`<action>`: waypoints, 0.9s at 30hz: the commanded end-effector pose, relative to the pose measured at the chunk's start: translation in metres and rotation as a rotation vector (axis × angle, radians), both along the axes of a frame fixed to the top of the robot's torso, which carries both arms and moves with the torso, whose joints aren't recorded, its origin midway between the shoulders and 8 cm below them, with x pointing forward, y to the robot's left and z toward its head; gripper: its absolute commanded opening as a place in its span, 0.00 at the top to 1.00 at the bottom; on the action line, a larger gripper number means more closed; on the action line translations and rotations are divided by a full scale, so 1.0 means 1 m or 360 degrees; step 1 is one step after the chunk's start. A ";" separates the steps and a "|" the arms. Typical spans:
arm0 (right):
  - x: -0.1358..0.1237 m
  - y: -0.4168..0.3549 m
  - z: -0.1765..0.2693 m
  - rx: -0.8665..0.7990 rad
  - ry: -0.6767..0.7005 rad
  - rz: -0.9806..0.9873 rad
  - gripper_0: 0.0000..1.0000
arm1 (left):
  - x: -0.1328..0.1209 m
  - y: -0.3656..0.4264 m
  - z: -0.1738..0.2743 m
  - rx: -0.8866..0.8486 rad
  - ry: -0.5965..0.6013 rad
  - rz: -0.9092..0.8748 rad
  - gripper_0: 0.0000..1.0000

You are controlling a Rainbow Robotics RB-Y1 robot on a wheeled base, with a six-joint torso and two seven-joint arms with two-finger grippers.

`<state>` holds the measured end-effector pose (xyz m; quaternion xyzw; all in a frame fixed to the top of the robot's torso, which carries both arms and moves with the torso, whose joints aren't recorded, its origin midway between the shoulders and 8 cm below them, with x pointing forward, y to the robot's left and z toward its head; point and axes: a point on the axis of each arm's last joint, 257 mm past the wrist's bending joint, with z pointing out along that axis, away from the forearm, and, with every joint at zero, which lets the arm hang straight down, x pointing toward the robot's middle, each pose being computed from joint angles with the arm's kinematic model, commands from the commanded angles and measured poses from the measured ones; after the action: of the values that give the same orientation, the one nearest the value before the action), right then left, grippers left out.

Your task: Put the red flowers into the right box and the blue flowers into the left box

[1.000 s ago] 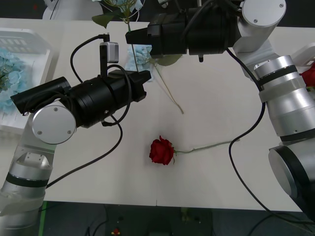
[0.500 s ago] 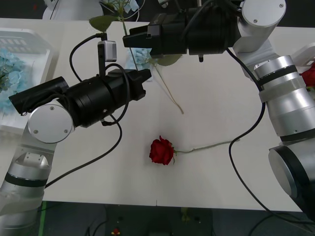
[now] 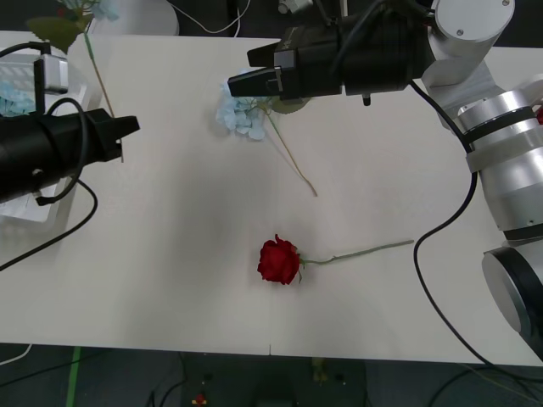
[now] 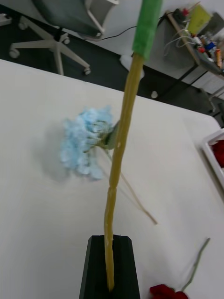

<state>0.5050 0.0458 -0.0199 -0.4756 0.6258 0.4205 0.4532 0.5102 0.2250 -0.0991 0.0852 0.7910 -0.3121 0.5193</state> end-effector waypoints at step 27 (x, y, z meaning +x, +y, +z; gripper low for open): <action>-0.054 -0.171 -0.166 -0.1447 -0.0812 0.0322 0.06 | -0.009 0.389 -0.043 0.0688 0.0565 0.1129 1.00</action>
<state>0.4633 -0.1069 -0.1663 -0.7464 0.5792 0.0512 0.3237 0.5038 0.5702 -0.1939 -0.1631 0.9044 -0.0162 0.3939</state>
